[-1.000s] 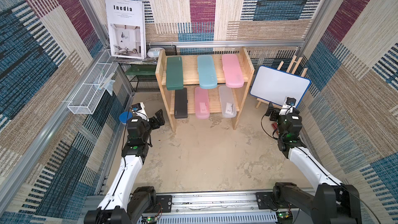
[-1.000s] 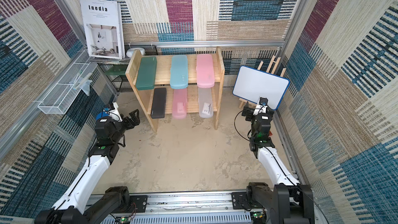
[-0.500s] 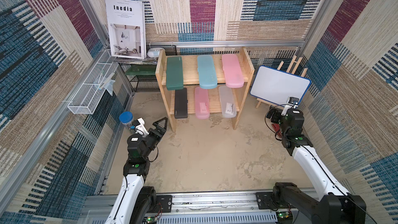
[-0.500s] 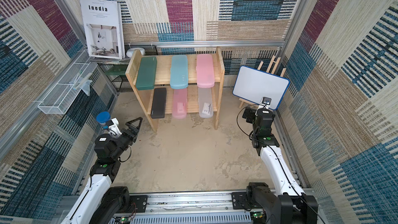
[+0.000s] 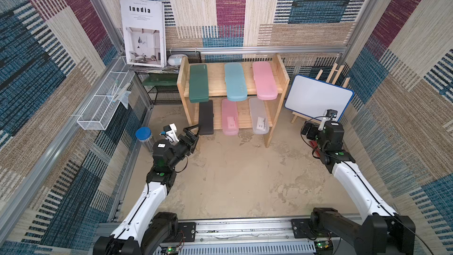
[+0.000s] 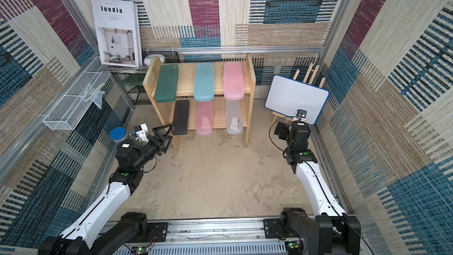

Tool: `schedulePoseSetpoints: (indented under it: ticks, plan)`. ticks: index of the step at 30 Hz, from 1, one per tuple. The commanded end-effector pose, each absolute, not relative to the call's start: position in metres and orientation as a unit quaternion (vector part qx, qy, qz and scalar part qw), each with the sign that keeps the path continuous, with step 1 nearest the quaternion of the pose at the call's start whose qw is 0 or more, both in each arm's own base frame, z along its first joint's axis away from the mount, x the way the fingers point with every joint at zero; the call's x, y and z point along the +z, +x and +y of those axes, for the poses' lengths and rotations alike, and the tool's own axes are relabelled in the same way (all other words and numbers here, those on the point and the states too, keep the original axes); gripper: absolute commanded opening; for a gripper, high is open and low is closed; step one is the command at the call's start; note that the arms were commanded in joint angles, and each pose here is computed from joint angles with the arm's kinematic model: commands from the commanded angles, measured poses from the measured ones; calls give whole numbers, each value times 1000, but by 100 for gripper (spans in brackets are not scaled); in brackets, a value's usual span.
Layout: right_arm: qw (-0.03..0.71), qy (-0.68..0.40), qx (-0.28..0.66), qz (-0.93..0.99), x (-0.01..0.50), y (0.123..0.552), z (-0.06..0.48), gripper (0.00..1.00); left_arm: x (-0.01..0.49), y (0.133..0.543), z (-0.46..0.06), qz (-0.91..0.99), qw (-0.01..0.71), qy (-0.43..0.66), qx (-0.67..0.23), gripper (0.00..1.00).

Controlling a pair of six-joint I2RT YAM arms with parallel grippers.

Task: Remove the pencil cases from the shelf
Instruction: Pick up the pencil case from the shelf.

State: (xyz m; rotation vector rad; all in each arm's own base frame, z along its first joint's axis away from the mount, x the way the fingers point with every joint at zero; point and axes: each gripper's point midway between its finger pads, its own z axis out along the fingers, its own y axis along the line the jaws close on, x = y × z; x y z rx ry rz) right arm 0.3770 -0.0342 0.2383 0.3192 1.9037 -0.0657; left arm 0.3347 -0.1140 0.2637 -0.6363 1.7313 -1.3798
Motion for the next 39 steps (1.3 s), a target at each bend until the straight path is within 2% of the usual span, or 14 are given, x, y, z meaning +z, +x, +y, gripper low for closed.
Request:
schedulePoseSetpoints:
  ticks: [1,6,14,22,26,28,33,39]
  plan:
    - [573,136,-24,808,243,378,-33,100,265,340,-121,692,404,-242,-548,98]
    - [574,135,-26,807,244,379,-34,98,256,353,-131,701,387,-246,-546,94]
    - [575,130,-30,807,245,380,-34,91,243,369,-133,704,376,-261,-544,76]
    - [578,121,-28,806,248,379,-32,82,244,367,-131,705,381,-264,-537,36]
    - [578,119,-25,807,247,380,-30,79,242,358,-127,712,383,-268,-524,23]
    - [578,117,-21,807,248,379,-29,77,240,350,-124,717,385,-271,-514,20]
    - [590,109,1,800,257,371,-21,77,232,325,-117,730,397,-264,-490,19]
    - [594,71,57,799,278,353,13,89,227,283,-110,745,458,-192,-445,17]
